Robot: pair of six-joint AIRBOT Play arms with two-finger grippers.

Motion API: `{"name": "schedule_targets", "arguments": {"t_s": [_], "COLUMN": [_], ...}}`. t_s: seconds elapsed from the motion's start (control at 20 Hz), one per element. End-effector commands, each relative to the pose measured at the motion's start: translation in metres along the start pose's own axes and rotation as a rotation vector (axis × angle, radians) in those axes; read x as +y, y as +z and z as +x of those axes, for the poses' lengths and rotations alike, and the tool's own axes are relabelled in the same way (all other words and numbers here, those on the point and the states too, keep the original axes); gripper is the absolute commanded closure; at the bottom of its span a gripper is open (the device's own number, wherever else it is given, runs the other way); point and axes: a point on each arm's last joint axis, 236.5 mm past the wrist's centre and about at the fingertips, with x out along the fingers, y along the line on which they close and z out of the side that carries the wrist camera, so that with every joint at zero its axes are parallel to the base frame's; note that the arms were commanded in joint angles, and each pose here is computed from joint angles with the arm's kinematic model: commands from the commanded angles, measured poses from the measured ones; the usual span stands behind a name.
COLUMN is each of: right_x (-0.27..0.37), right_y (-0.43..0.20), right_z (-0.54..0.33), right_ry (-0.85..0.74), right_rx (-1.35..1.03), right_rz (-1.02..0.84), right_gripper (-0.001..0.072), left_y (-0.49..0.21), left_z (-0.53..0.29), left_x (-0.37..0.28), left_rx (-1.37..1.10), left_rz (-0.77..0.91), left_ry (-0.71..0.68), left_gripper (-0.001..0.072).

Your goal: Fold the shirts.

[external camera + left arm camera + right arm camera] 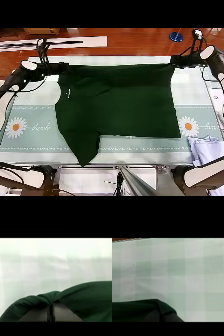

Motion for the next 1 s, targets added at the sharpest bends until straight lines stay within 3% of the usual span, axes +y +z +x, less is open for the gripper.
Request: {"name": "schedule_targets", "arguments": {"t_s": [0.0,0.25,0.4,0.55,0.95], "right_x": [-0.005,0.000,0.007,-0.002,-0.001], "right_y": [-0.005,-0.039,-0.067,-0.088,-0.120], "right_z": [0.008,-0.004,-0.028,-0.051,-0.033], "right_ry": [-0.011,0.007,0.023,-0.032,-0.014], "right_rx": [0.012,0.167,0.310,0.422,0.533], "right_rz": [-0.053,-0.075,-0.054,-0.028,0.024], "right_gripper": [0.0687,0.0686,0.0686,0.0686,0.0686], "left_y": [0.011,-0.011,-0.029,-0.063,-0.132], "left_z": [0.010,0.008,-0.025,-0.059,-0.035], "left_x": [0.002,-0.007,-0.031,-0.010,-0.002], "left_rx": [-0.067,0.028,0.166,0.365,0.575], "left_rz": [0.060,0.052,-0.003,-0.126,-0.141], "left_ry": [0.051,-0.023,-0.161,-0.077,-0.055], "left_gripper": [0.0685,0.0684,0.0686,0.0687,0.0685]}}
